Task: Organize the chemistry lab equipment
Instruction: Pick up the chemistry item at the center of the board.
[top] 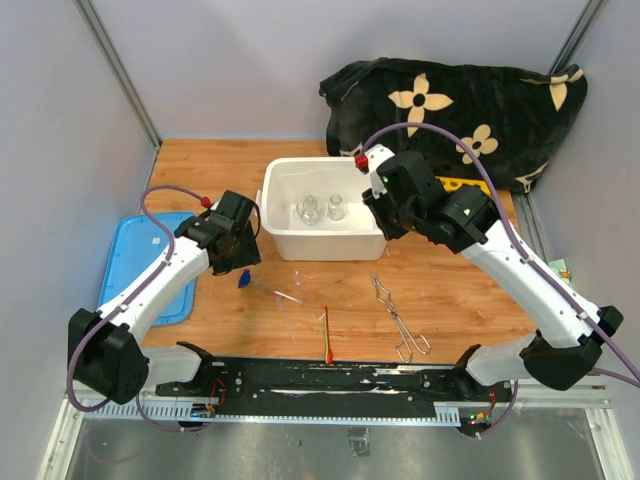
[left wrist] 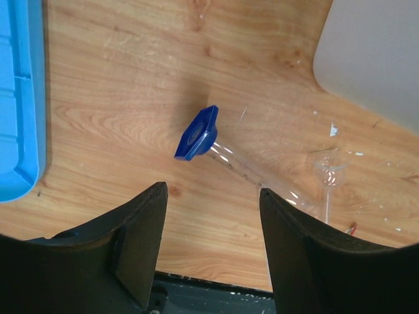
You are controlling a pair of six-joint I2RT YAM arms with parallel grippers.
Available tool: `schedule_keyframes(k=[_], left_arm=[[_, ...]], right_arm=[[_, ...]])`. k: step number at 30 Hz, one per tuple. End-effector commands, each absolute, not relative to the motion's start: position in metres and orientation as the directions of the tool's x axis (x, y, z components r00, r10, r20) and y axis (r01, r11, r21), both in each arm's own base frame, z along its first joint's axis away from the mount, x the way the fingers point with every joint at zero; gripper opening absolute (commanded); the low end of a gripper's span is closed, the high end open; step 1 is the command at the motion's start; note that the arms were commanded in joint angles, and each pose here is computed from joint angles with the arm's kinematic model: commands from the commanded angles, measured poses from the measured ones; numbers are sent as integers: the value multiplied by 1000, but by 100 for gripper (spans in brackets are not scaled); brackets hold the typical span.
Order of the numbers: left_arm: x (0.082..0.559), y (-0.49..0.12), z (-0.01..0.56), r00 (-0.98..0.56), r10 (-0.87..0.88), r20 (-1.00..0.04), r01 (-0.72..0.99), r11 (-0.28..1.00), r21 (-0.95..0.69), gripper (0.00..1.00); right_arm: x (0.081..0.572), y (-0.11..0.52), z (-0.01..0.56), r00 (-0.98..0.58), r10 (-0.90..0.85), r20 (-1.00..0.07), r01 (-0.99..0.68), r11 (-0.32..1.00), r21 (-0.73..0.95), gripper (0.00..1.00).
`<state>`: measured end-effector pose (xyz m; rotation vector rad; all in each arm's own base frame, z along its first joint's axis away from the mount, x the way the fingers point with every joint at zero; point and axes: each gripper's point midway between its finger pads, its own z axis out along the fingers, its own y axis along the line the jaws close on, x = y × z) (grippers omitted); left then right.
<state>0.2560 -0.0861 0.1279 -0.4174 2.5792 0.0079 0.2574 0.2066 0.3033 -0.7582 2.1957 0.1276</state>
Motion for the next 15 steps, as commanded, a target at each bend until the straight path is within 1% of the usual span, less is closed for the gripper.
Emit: schedule_keyframes(k=[1,7,15], left_arm=[[241,-89,114,-844,-304,-443,-299,951,-83,63],[235,-81,97,-861,-282,-423,-302,953,-21,63],[241,-72,84,-878,-228,-422,-279,958,62,63]], right_arm=[[236,201,300,-506,-491,-709,-563,811,-160,26],[215,204,283,-526,-487,-697,-581,805,-123,26],[210,201,278,-540,-486,-687,-574,810,-122,25]])
